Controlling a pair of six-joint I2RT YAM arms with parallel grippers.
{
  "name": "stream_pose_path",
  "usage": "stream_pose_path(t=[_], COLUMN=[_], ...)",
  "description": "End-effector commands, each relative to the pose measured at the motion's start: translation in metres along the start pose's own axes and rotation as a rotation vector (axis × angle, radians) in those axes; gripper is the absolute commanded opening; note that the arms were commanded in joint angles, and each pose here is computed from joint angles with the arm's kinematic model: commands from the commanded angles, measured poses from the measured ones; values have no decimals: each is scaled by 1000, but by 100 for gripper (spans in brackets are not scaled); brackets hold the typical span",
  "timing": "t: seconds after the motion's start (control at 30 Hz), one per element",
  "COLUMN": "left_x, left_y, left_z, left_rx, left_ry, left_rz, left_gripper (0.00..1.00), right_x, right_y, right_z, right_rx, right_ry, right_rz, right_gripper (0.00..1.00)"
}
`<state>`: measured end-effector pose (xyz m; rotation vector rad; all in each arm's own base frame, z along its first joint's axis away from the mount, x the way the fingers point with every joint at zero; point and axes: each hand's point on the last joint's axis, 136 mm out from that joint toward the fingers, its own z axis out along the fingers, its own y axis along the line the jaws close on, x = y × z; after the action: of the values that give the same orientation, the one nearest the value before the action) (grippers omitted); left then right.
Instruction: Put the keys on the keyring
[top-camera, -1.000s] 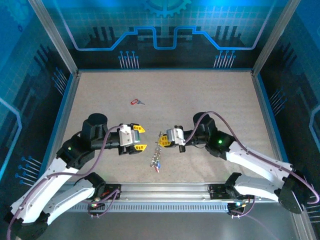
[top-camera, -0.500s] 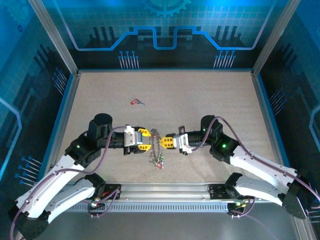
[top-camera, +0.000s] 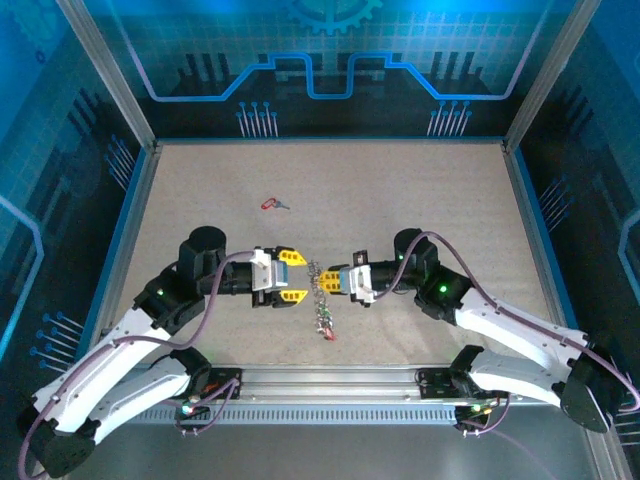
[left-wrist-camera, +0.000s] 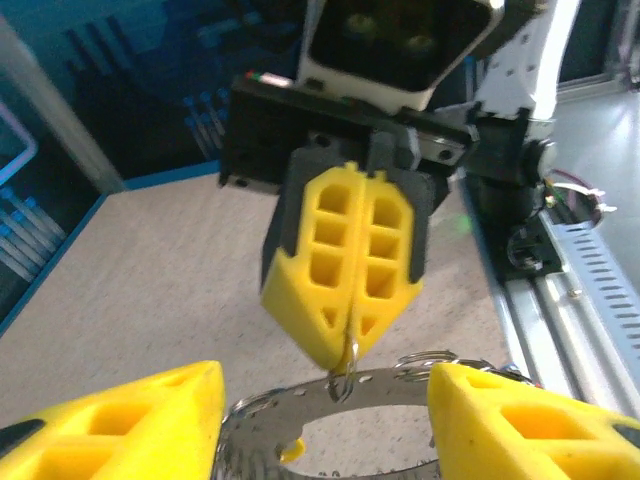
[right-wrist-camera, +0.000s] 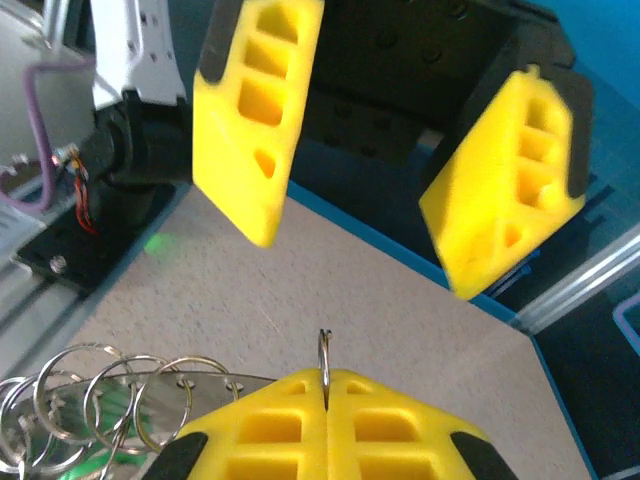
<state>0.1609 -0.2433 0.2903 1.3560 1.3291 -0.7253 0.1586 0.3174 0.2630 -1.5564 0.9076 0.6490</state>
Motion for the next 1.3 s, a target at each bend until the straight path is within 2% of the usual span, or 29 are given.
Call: stream_pose_path(t=[0.0, 0.1, 0.2, 0.43, 0.57, 0.7, 0.8, 0.9, 1.07, 1.27], left_x=[2, 9, 26, 71, 107, 144, 186, 224, 276, 302], left_y=[27, 48, 80, 134, 161, 181, 199, 212, 233, 259], left_z=[-11, -20, -32, -50, -51, -40, -34, -24, -15, -4], left_rx=[-174, -297, -461, -597, -688, -753, -833, -878, -969, -988], left_ry=[76, 129, 195, 249, 341, 431, 527, 616, 728, 712], left_rz=[-161, -261, -418, -924, -1141, -1262, -1376, -1484, -1559, -1613], left_gripper=[67, 73, 89, 90, 84, 68, 63, 53, 46, 41], right_x=[2, 19, 28, 34, 32, 28, 14, 10, 8, 7], right_y=[-12, -10, -10, -12, -13, -12, -11, -15, -13, -12], right_z=[-6, -10, -15, -19, -21, -23, -24, -25, -28, -32], right_rx=[48, 50, 54, 80, 93, 98, 126, 149, 161, 168], right_ry=[89, 186, 247, 295, 298, 285, 204, 195, 188, 192], right_rz=[-111, -168, -204, -268, -284, -284, -290, -279, -264, -257], right_gripper=[0, 0, 0, 0, 0, 0, 0, 0, 0, 0])
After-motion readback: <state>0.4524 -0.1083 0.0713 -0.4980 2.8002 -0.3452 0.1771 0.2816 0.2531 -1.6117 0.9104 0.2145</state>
